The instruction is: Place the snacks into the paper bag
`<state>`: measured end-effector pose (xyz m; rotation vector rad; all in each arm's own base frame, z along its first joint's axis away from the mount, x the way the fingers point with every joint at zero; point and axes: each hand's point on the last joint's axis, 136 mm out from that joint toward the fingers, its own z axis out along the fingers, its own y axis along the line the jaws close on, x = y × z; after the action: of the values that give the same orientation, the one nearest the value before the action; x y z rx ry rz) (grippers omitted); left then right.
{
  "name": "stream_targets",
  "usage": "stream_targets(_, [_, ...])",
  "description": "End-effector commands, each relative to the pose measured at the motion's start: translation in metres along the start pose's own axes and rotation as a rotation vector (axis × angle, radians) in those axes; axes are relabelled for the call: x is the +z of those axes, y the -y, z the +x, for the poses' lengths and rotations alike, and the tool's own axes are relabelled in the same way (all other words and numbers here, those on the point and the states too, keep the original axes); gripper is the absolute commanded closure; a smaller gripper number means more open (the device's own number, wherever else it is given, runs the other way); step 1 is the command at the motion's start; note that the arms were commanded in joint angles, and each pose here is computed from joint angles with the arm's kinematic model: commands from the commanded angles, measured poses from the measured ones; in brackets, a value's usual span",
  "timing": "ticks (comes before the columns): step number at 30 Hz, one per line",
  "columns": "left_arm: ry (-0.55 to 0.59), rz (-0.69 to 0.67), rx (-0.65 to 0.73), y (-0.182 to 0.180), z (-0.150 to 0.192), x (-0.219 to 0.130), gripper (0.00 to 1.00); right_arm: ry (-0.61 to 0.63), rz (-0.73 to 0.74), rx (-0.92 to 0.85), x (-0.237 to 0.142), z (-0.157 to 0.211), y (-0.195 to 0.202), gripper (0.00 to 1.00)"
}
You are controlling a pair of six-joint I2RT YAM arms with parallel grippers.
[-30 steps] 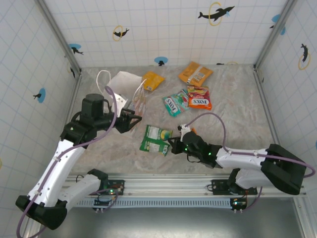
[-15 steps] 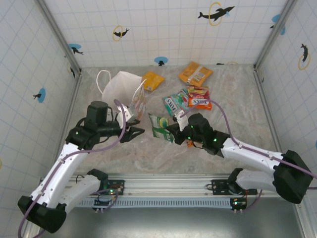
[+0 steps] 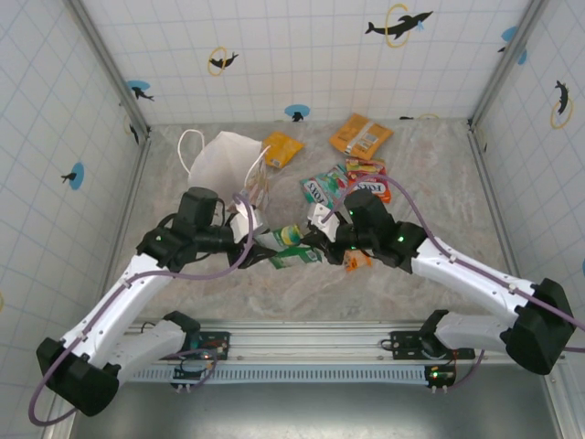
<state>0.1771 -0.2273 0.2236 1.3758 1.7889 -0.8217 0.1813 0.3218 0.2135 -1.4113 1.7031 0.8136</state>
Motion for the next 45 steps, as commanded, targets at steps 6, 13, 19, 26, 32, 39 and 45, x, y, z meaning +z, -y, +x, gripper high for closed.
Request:
stream_targets(6, [-0.020, 0.010, 0.059, -0.001, 0.001, 0.010, 0.35, 0.106, -0.089, -0.152, -0.017, -0.044, -0.016, 1.00])
stream_targets(13, [-0.028, 0.045, 0.061, 0.002, 0.001, 0.016, 0.38, 0.158, -0.092, -0.187, -0.026, -0.060, -0.019, 1.00])
stream_targets(19, [-0.038, 0.065, 0.053, 0.005, 0.003, 0.019, 0.52, 0.178, -0.080, -0.199, -0.030, -0.066, -0.018, 1.00])
stream_targets(26, [-0.030, 0.089, 0.056, 0.010, 0.001, 0.018, 0.76, 0.185, -0.054, -0.204, -0.031, -0.067, -0.015, 1.00])
stream_targets(32, [-0.004, 0.057, 0.047, 0.006, -0.012, 0.012, 0.87, 0.234, 0.059, -0.172, -0.036, -0.063, -0.002, 0.92])
stream_targets(39, [0.141, -0.160, 0.027, -0.027, -0.065, -0.012, 0.92, 0.448, 0.306, 0.001, -0.067, -0.061, 0.031, 0.56])
stream_targets(45, [0.354, -0.351, 0.015, -0.057, -0.142, -0.052, 0.93, 0.560, 0.444, 0.179, -0.080, -0.040, 0.055, 0.46])
